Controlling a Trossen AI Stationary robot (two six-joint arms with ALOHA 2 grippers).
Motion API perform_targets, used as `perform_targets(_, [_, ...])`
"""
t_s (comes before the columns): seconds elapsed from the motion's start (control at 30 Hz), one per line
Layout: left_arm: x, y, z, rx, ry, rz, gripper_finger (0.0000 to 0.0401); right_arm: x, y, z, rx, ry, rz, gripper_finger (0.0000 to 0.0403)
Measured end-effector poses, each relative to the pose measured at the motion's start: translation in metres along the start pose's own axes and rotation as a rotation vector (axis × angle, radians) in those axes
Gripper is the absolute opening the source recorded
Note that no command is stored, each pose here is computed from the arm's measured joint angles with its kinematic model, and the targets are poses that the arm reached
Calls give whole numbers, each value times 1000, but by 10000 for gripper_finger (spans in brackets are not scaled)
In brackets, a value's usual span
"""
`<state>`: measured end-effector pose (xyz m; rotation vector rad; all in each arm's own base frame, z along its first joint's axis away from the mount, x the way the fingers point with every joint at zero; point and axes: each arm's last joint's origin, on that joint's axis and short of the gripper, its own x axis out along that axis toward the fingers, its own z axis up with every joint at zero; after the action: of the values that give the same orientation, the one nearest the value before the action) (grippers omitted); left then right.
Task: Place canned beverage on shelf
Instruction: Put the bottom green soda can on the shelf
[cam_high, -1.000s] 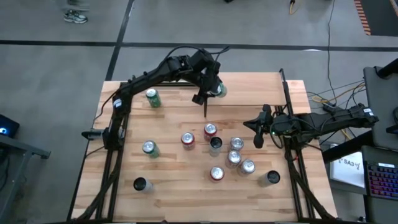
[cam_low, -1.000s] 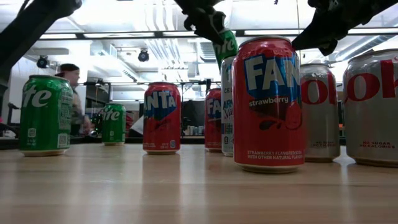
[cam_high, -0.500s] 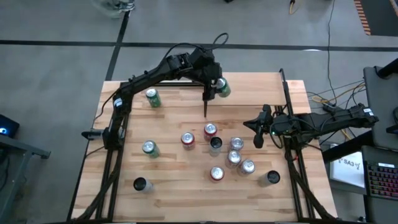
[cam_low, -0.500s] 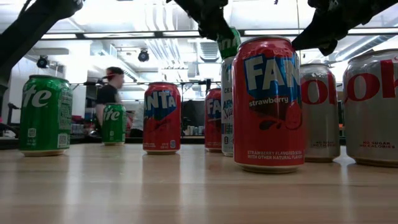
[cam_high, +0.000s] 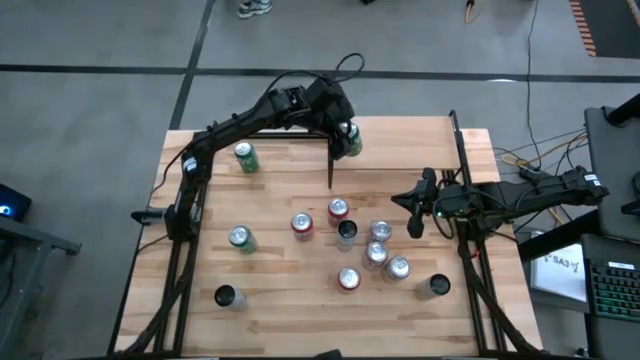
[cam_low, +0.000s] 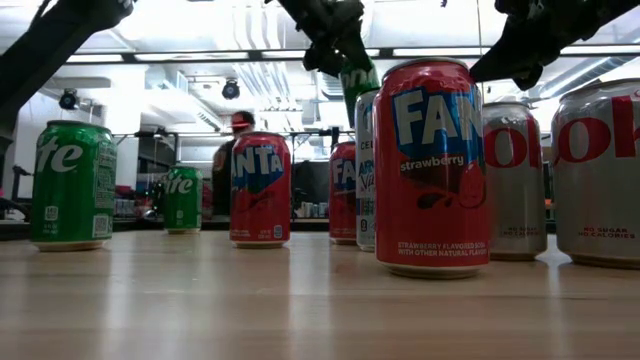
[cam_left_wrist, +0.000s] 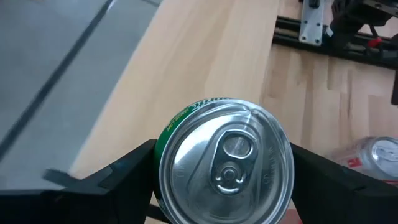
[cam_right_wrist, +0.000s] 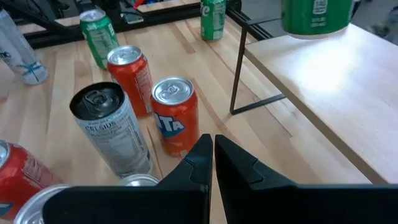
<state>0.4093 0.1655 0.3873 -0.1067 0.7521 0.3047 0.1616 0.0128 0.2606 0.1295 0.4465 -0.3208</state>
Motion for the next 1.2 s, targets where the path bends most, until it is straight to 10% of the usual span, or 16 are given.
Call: perform_targets(1.2, [26, -8, -3, -134, 13, -4, 287, 0, -2, -6, -23, 53, -16, 9])
